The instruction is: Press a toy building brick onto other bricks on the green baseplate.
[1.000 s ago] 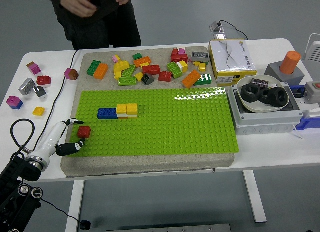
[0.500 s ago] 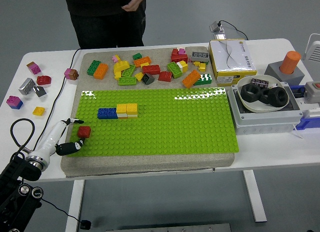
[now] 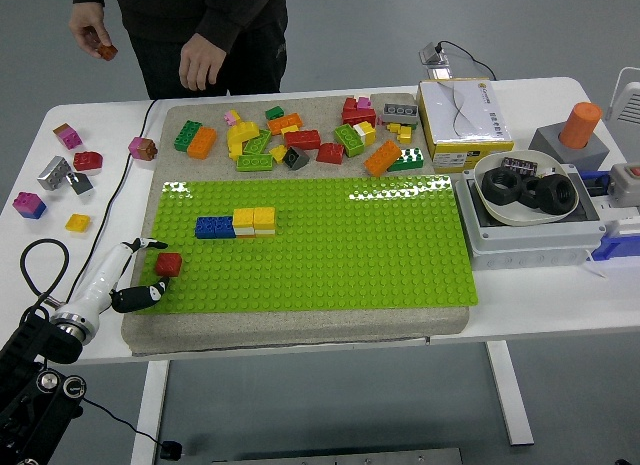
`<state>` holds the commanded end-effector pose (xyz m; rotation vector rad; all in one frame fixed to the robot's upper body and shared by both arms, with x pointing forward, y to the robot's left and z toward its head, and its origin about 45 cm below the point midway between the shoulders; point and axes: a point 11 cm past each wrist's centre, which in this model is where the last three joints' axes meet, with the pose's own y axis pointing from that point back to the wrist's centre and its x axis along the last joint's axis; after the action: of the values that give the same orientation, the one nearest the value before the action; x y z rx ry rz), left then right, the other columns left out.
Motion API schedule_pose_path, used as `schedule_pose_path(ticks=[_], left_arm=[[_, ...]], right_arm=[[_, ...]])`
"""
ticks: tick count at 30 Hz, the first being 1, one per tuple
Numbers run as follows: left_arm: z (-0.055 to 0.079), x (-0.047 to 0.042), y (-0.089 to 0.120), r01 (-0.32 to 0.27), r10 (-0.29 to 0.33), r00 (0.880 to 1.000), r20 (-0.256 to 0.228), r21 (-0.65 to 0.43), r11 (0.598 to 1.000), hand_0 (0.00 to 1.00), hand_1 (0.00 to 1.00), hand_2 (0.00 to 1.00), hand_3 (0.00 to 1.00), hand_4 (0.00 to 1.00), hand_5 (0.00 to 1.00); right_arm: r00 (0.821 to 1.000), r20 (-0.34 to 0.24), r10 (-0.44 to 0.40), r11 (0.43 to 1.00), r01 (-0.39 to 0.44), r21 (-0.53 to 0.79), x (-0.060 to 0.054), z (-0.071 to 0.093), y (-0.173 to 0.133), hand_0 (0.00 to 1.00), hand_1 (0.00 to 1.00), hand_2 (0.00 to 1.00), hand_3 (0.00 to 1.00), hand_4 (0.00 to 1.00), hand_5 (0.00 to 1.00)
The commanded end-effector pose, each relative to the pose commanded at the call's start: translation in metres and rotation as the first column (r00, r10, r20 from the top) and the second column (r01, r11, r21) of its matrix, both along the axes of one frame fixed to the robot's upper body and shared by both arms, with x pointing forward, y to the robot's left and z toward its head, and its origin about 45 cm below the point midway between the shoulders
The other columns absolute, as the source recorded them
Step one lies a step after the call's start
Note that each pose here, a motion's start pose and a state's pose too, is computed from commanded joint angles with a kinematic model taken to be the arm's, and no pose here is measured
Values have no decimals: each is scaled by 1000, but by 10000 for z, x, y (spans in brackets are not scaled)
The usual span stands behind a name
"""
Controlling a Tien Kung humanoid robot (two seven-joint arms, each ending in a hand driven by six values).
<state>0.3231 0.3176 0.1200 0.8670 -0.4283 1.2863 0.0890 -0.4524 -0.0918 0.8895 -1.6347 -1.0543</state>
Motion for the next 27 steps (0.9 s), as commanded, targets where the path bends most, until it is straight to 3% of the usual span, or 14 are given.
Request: schedule_pose_path(ticks=[27], left_arm=[[-21, -4, 15, 7, -7, 1000, 1, 5, 1000, 998, 942, 896, 716, 606, 2]], right_arm=[[1000, 4, 0, 1000, 0, -4, 31, 5, 5, 581, 577, 638, 645, 646, 775]])
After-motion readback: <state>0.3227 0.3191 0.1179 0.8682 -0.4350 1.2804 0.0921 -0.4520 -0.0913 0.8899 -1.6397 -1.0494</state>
